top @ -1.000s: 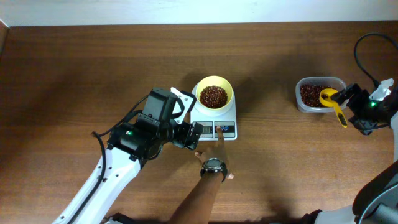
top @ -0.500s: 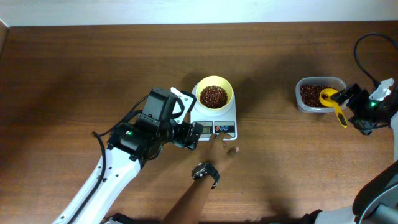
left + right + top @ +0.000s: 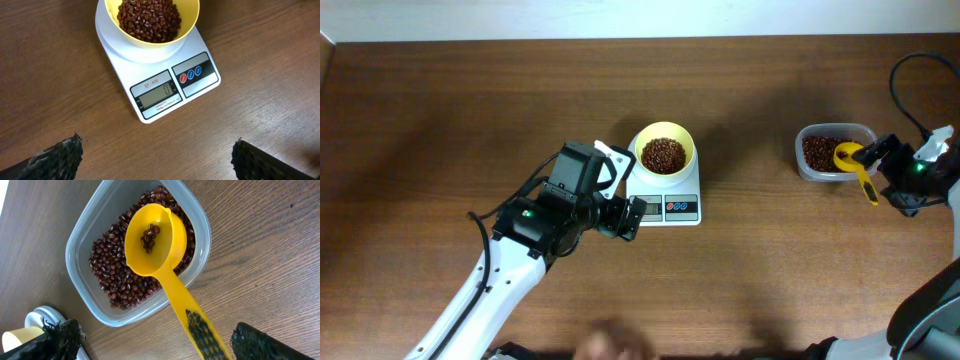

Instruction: Scoop item into bowl and weigh 50g on scale

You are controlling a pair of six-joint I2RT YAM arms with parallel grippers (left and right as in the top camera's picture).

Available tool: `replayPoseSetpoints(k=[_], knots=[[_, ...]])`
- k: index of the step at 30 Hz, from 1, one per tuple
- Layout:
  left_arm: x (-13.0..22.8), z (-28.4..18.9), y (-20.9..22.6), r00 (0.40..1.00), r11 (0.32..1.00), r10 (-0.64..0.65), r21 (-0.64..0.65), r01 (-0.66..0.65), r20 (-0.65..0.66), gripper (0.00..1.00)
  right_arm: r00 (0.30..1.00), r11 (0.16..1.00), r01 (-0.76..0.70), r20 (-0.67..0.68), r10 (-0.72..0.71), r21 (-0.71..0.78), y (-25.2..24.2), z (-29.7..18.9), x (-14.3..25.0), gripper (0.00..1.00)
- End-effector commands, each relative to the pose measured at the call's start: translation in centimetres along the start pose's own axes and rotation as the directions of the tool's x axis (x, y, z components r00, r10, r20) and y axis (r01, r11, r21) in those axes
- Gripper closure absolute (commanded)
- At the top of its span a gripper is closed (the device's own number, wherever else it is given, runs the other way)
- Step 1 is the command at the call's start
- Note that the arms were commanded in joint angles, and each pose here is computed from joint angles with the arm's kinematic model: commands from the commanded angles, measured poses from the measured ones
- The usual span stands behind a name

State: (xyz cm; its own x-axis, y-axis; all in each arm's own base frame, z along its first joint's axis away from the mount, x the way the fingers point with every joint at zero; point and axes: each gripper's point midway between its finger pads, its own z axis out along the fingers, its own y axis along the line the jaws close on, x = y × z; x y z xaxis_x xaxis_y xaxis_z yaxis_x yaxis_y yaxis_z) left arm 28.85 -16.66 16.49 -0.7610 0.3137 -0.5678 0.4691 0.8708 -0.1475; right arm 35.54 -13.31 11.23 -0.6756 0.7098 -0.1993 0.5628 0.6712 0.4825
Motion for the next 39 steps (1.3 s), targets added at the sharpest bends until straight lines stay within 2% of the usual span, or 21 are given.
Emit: replayPoseSetpoints(k=[1, 16, 19, 24, 27, 29, 33, 39], knots=[[0.1, -0.1, 0.0, 1.000, 1.000, -0.003, -0.005, 0.003, 0.001, 0.01, 1.000, 1.000, 0.003, -0.008, -0.003, -0.010, 0.0, 0.2, 0.1, 0.01], [0.1, -0.1, 0.0, 1.000, 1.000, -0.003, -0.005, 0.003, 0.001, 0.01, 1.000, 1.000, 0.004, -0.007, -0.004, -0.009, 0.0, 0.2, 0.1, 0.01], [0.1, -0.1, 0.0, 1.000, 1.000, -0.003, -0.005, 0.003, 0.001, 0.01, 1.000, 0.993, 0.002, 0.028, -0.005, 0.122, -2.2, 0.1, -0.5, 0.01], [0.1, -0.1, 0.0, 1.000, 1.000, -0.003, -0.005, 0.003, 0.001, 0.01, 0.998, 0.991, 0.011, 0.062, -0.020, 0.134, -2.0, -0.9, -0.9, 0.01], [0.1, -0.1, 0.0, 1.000, 1.000, -0.003, -0.005, 0.003, 0.001, 0.01, 0.988, 0.990, 0.044, 0.140, -0.062, 0.132, -0.8, -2.9, -1.8, 0.01], [0.1, -0.1, 0.0, 1.000, 1.000, -0.003, -0.005, 0.003, 0.001, 0.01, 0.961, 0.979, 0.110, 0.232, -0.148, 0.169, 0.9, -3.8, -3.3, 0.01], [0.1, -0.1, 0.0, 1.000, 1.000, -0.003, -0.005, 0.003, 0.001, 0.01, 0.903, 0.943, 0.204, 0.321, -0.285, 0.263, 4.3, -3.8, -4.3, 0.01], [0.1, -0.1, 0.0, 1.000, 1.000, -0.003, -0.005, 0.003, 0.001, 0.01, 0.858, 0.938, 0.219, 0.405, -0.317, 0.270, 5.6, -7.1, -4.7, 0.01]])
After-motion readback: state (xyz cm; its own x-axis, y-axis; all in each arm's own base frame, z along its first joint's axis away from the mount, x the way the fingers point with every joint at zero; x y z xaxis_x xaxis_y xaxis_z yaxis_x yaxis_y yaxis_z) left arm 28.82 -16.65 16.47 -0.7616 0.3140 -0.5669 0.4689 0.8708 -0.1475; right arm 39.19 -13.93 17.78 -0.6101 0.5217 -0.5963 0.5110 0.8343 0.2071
